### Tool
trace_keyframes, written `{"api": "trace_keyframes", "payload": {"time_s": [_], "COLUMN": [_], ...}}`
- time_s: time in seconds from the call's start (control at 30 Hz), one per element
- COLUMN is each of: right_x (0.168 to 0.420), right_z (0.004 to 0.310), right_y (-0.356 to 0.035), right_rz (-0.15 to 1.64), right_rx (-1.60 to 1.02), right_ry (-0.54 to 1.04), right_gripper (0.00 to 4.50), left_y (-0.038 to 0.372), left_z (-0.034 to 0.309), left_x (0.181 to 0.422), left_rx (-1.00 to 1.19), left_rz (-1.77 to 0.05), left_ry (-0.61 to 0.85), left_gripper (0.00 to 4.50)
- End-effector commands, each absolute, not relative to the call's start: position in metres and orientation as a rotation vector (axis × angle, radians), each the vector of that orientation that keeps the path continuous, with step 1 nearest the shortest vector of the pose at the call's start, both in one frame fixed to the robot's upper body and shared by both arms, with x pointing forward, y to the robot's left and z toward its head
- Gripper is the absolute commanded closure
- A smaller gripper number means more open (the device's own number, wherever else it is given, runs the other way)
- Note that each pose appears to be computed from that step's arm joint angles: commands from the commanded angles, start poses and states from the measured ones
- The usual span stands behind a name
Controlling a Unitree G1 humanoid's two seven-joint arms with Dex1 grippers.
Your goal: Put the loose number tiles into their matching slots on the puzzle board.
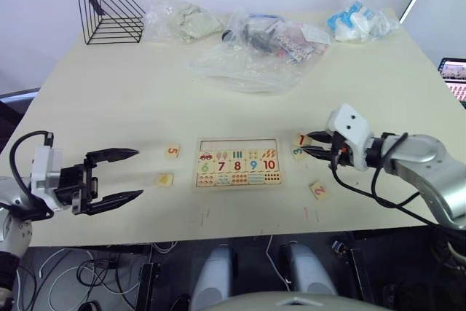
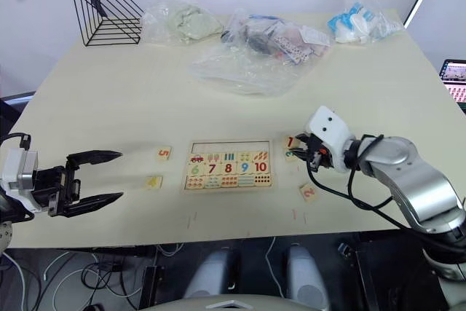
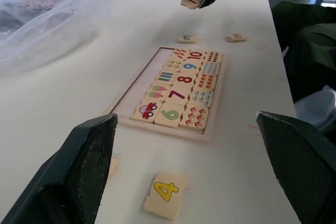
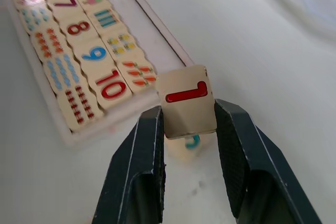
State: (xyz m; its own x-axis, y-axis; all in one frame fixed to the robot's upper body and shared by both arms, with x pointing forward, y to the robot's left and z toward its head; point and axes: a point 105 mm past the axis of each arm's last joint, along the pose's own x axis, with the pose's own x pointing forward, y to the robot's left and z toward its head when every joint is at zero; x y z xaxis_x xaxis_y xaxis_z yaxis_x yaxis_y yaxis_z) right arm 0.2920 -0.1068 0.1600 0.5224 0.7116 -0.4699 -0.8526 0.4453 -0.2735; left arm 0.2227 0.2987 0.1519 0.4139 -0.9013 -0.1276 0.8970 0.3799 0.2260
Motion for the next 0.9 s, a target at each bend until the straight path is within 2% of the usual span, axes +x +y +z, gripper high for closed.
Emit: {"api": "trace_keyframes", "payload": {"time_s": [0.03,0.47,0.9], "right_x": [0.301,0.332,0.335], "right_z": [0.172,0.203,0.193], "right_y": [-0.095,-0.010,0.054], "right_rz": [1.011,1.173,1.253], "right_rx": [-0.562,-0.615,-0.681], "right_ry": [0.290,0.297,0.408], "right_gripper": [3.68,3.68,3.68], "left_y": [0.307,0.305,0.298], "left_z": [0.157,0.154,0.152], "left_x": [0.216,0.211,0.214], "left_rx": [0.284,0.258,0.257], "left_rz": [-1.112,-0.957,-0.913], "left_ry": [-0.033,-0.013,0.025], "left_gripper": [0.00,0.00,0.00]}}
